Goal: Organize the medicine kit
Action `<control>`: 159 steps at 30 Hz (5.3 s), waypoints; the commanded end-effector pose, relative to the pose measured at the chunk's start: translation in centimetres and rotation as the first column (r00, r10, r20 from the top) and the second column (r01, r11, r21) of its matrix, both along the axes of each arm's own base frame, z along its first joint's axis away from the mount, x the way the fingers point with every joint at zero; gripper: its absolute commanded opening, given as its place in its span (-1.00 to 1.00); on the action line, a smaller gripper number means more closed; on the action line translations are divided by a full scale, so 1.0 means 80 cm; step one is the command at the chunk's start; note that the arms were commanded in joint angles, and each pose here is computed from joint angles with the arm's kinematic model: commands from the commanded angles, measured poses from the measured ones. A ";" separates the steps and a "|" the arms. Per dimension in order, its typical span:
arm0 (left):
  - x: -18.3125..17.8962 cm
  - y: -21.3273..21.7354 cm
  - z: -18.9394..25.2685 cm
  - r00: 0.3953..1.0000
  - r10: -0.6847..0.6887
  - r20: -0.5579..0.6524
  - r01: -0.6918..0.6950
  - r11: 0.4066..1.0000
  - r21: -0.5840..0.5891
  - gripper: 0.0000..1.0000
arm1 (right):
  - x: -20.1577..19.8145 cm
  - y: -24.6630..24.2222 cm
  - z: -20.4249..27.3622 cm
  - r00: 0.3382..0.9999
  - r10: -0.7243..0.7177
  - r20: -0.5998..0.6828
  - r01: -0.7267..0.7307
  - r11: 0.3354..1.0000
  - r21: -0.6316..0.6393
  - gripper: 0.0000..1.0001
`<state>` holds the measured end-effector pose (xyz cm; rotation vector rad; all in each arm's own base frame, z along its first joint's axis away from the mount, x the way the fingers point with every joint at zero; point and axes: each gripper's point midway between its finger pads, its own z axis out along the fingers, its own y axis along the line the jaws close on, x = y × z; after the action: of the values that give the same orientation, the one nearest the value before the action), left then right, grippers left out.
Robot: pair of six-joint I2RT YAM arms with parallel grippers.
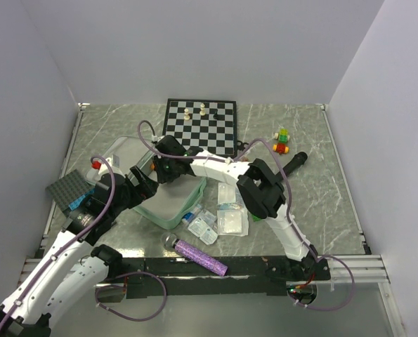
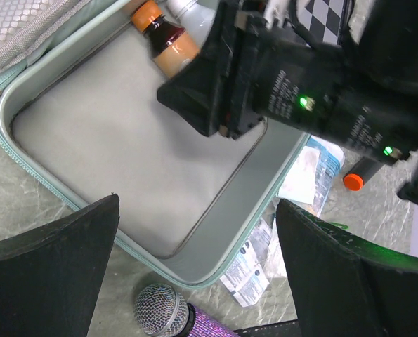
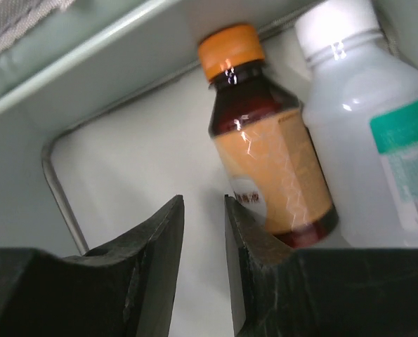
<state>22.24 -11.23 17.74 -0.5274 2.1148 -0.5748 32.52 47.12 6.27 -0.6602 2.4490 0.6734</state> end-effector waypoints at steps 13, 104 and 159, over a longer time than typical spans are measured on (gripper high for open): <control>0.004 -0.005 0.017 0.999 -0.008 0.035 0.009 1.000 -0.022 0.95 | 0.024 -0.008 0.073 0.995 -0.059 0.083 0.048 0.991 0.124 -0.05; 0.008 -0.028 -0.009 0.999 -0.037 0.009 0.038 0.993 -0.114 0.93 | -0.176 -0.117 -0.021 0.984 -0.076 0.158 0.107 0.975 -0.194 0.35; -0.021 0.022 0.049 0.985 0.120 0.127 -0.099 0.982 -0.163 0.97 | -0.119 -0.010 0.128 0.675 0.500 0.543 -0.561 0.825 -0.062 -0.53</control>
<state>20.66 -10.22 20.29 -0.6274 1.9546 -0.7034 21.79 44.17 14.38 -1.3453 1.7502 0.6209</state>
